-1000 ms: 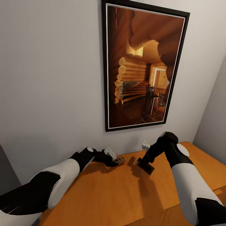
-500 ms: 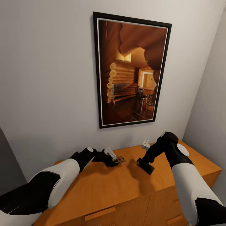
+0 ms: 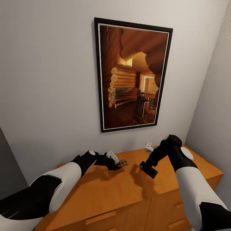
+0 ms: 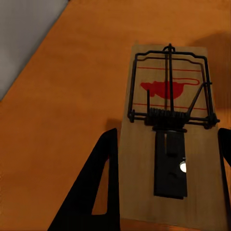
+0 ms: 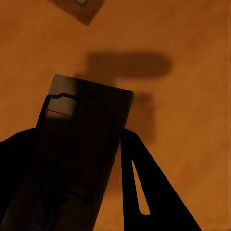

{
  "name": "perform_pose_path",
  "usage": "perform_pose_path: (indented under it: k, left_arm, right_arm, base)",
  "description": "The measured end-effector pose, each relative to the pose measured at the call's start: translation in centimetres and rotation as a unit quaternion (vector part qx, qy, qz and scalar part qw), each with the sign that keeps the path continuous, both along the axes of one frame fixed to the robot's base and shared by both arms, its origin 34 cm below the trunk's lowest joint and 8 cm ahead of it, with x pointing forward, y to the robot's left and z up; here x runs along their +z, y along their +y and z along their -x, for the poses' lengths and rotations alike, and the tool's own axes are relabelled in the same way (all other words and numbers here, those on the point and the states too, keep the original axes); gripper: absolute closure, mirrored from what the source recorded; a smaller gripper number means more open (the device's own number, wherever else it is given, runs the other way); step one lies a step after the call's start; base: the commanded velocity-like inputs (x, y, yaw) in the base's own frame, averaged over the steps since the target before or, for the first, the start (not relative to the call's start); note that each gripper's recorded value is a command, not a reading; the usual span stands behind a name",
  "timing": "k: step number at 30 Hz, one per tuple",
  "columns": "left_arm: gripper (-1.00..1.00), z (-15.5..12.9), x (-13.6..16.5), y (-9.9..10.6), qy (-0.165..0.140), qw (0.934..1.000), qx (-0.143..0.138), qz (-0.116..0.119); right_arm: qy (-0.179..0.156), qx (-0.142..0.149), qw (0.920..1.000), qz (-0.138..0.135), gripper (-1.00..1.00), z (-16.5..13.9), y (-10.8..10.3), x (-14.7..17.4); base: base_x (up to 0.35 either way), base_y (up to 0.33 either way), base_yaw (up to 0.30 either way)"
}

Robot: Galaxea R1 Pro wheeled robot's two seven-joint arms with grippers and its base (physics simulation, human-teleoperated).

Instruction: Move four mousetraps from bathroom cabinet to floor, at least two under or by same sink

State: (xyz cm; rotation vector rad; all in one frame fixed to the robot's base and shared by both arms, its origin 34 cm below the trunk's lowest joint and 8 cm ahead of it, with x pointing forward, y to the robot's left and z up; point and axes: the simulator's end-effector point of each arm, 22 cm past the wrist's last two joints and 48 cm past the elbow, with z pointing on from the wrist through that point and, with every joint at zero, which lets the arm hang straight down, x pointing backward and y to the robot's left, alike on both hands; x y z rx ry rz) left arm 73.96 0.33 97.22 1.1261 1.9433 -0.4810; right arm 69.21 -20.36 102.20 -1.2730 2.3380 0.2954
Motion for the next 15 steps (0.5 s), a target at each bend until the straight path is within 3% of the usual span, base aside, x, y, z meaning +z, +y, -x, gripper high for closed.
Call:
perform_pose_path:
  k: [15]
  left_arm:
    - [1.00,0.4,1.5,0.0,0.000,1.0000,-0.001,-0.001]
  right_arm:
    - [0.000,0.000,1.0000,0.000,1.00,0.4,0.0,1.5]
  base:
    - [0.000,-0.253,0.000]
